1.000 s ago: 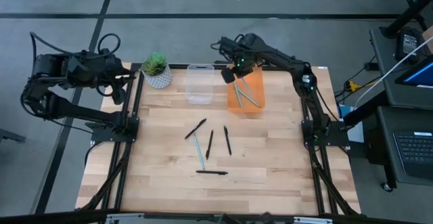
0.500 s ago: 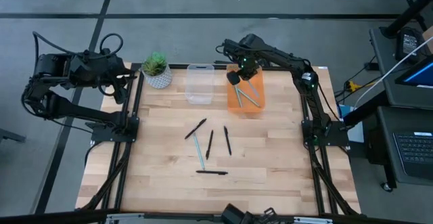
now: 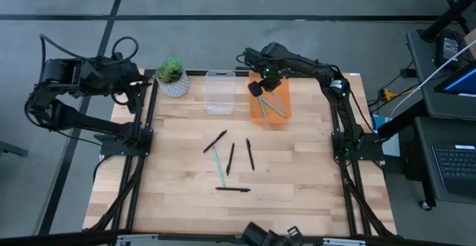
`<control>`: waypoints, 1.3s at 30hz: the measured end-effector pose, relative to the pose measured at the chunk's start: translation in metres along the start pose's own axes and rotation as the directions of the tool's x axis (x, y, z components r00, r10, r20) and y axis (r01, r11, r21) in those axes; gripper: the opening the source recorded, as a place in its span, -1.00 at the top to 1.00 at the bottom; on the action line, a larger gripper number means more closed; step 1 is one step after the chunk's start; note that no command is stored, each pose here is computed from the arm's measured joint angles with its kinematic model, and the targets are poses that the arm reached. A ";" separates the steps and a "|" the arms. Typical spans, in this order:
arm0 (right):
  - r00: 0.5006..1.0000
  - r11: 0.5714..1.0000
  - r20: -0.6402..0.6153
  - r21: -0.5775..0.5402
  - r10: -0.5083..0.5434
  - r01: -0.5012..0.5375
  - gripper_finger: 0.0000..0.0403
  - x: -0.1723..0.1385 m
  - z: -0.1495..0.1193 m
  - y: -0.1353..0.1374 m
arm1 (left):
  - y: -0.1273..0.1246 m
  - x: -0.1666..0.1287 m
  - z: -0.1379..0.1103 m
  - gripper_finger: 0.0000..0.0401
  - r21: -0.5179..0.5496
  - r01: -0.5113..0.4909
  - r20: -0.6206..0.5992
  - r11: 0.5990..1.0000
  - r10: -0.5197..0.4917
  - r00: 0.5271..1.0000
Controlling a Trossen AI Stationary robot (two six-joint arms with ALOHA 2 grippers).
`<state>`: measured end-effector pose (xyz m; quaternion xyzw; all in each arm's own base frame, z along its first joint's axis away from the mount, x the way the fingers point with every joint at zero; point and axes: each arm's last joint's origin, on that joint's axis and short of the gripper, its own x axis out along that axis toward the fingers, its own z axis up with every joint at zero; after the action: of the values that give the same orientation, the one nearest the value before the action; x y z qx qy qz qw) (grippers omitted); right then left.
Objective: Sort pens & pencils
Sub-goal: Put the light blue pencil into the orange bin
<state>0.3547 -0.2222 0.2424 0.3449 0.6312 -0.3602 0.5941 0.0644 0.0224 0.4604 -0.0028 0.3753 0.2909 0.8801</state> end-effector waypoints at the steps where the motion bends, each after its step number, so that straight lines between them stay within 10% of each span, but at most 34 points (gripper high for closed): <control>1: 1.000 1.000 0.005 0.002 0.004 -0.004 0.81 0.000 0.001 0.000 | 0.000 0.000 0.000 0.57 0.001 0.000 -0.001 1.000 0.000 1.000; 39: 0.997 0.998 0.027 0.014 0.066 -0.067 0.80 0.024 0.028 -0.014 | -0.002 0.003 0.002 0.57 0.006 -0.002 -0.011 1.000 0.002 1.000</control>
<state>0.3558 -0.2533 0.2184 0.3653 0.6087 -0.3494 0.6115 0.0686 0.0231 0.4598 -0.0014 0.3808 0.2908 0.8778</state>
